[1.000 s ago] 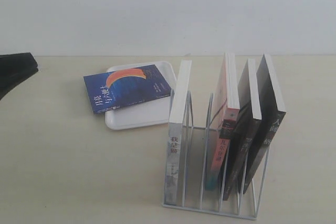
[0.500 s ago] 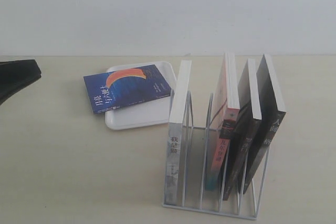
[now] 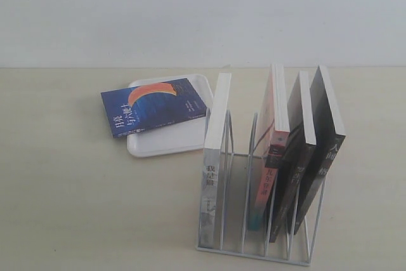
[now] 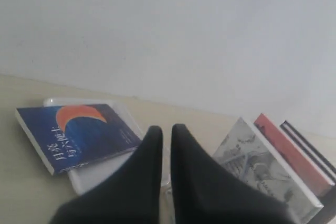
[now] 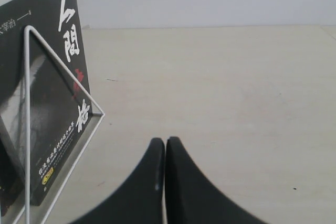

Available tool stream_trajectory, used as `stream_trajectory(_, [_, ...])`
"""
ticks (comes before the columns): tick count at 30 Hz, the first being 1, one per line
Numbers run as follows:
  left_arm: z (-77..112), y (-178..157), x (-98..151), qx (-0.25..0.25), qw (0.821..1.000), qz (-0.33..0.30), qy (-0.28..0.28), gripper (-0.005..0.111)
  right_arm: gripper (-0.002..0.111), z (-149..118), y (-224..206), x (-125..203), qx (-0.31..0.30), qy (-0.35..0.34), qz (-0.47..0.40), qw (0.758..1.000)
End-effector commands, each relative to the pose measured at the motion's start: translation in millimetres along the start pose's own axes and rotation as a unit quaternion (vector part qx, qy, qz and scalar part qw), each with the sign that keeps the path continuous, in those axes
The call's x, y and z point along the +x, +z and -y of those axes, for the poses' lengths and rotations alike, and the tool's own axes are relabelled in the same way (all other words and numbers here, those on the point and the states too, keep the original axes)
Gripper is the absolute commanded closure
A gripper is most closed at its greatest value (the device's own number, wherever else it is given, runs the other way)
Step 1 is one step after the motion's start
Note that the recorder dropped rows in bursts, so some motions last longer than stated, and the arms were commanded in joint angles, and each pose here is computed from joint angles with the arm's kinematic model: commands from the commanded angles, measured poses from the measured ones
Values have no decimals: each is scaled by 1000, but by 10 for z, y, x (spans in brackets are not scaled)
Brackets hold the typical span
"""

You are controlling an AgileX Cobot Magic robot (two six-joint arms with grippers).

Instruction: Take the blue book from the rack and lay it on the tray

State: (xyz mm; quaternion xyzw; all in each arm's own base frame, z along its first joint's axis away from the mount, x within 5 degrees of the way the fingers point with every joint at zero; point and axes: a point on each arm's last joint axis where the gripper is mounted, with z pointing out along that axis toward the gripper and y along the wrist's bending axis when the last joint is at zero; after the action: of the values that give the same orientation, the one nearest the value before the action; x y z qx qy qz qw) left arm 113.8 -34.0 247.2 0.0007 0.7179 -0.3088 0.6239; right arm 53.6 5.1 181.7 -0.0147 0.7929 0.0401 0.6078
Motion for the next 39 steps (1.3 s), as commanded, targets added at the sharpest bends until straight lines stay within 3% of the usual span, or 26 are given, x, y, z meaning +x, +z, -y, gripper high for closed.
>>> stream_trajectory(1, [51, -163, 46, 7, 994, 82, -75, 102, 108, 4, -5, -14, 3, 0, 8, 1000])
stream_trajectory(4, [78, -260, 20, 37, 972, 143, -183, 102, 108, 4, -5, -14, 3, 0, 8, 1000])
stream_trajectory(7, [91, -341, -39, 67, 939, 191, -277, 102, 108, 4, -5, -14, 3, 0, 8, 1000])
stream_trajectory(11, [54, -395, -86, 87, 875, 219, -423, 102, 108, 4, -5, -14, 3, 0, 8, 1000])
stream_trajectory(14, [-26, -411, -80, 69, 824, 232, -512, 102, 108, 4, -5, -14, 3, 0, 8, 1000])
stream_trajectory(17, [-132, -426, 0, 8, 787, 231, -572, 102, 108, 4, -5, -14, 3, 0, 8, 1000])
stream_trajectory(21, [-287, -466, 272, -147, 759, 177, -609, 102, 108, 4, -5, -14, 3, 0, 8, 1000])
stream_trajectory(24, [-358, -526, 453, -240, 723, 139, -633, 102, 108, 4, -5, -14, 3, 0, 8, 1000])
stream_trajectory(26, [-382, -567, 497, -270, 724, 132, -620, 102, 108, 4, -5, -14, 3, 0, 8, 1000])
stream_trajectory(30, [-390, -600, 426, -246, 778, 164, -555, 102, 108, 4, -5, -14, 3, 0, 8, 1000])
stream_trajectory(31, [-389, -608, 424, -239, 779, 171, -554, 102, 108, 4, -5, -14, 3, 0, 8, 1000])
stream_trajectory(33, [-398, -617, 460, -231, 770, 176, -568, 102, 108, 4, -5, -14, 3, 0, 8, 1000])
stream_trajectory(36, [-398, -631, 510, -209, 739, 187, -613, 102, 108, 4, -5, -14, 3, 0, 8, 1000])
stream_trajectory(38, [-392, -651, 553, -210, 704, 185, -653, 102, 108, 4, -5, -14, 3, 0, 8, 1000])
stream_trajectory(39, [-379, -649, 545, -198, 699, 187, -661, 102, 108, 4, -5, -14, 3, 0, 8, 1000])
